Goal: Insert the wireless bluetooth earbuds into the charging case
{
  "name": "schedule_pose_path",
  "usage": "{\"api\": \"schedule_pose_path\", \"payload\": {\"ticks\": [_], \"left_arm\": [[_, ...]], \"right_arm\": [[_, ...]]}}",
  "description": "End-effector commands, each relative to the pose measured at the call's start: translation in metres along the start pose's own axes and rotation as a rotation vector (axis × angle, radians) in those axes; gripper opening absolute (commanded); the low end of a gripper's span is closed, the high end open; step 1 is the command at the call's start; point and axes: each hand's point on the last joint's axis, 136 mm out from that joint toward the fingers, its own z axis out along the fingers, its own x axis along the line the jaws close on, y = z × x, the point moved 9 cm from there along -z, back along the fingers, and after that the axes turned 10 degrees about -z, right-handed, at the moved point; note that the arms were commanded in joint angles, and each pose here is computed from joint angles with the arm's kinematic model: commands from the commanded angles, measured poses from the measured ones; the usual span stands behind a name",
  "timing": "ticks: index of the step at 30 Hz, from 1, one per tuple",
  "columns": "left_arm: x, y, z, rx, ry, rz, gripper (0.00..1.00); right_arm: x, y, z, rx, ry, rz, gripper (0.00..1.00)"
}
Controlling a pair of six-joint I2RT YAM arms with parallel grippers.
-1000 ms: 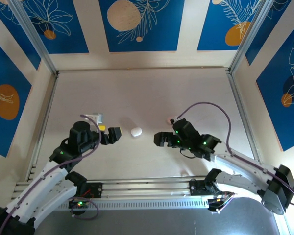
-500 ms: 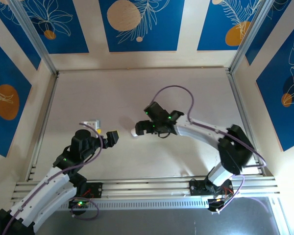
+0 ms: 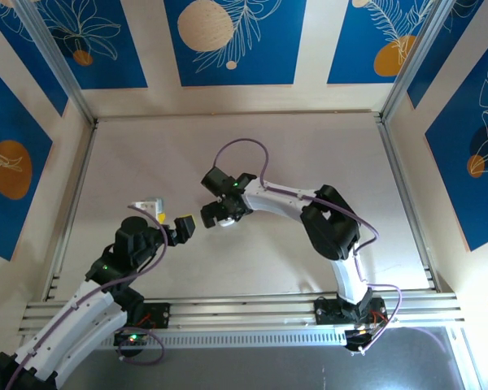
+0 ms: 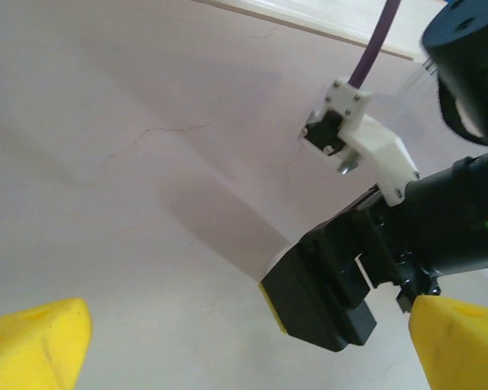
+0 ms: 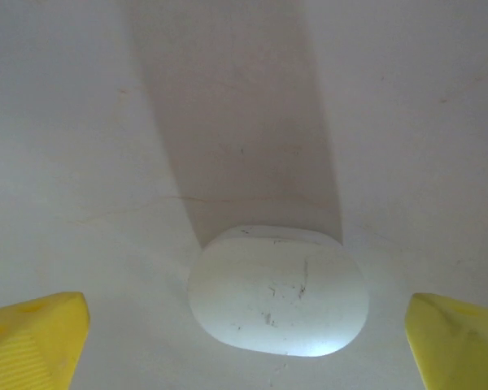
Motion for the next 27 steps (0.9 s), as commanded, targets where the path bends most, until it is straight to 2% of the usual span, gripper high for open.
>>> {"api": "schedule_pose_path", "payload": {"ticks": [1, 14, 27], "left_arm": [[0.0, 0.0, -0.001, -0.013, -0.003, 0.019, 1.0], [-0.001, 0.0, -0.002, -0.013, -0.008, 0.023, 1.0], [-0.001, 0.0, -0.002, -0.013, -0.016, 0.023, 1.0]], "right_arm": [[0.001, 0.001, 0.002, 0.042, -0.016, -0.028, 0.95], [0.0, 0.006, 0.025, 0.12, -0.063, -0.01, 0.82], [-0.01, 0.006, 0.024, 0.123, -0.101, 0.084, 0.66]]}}
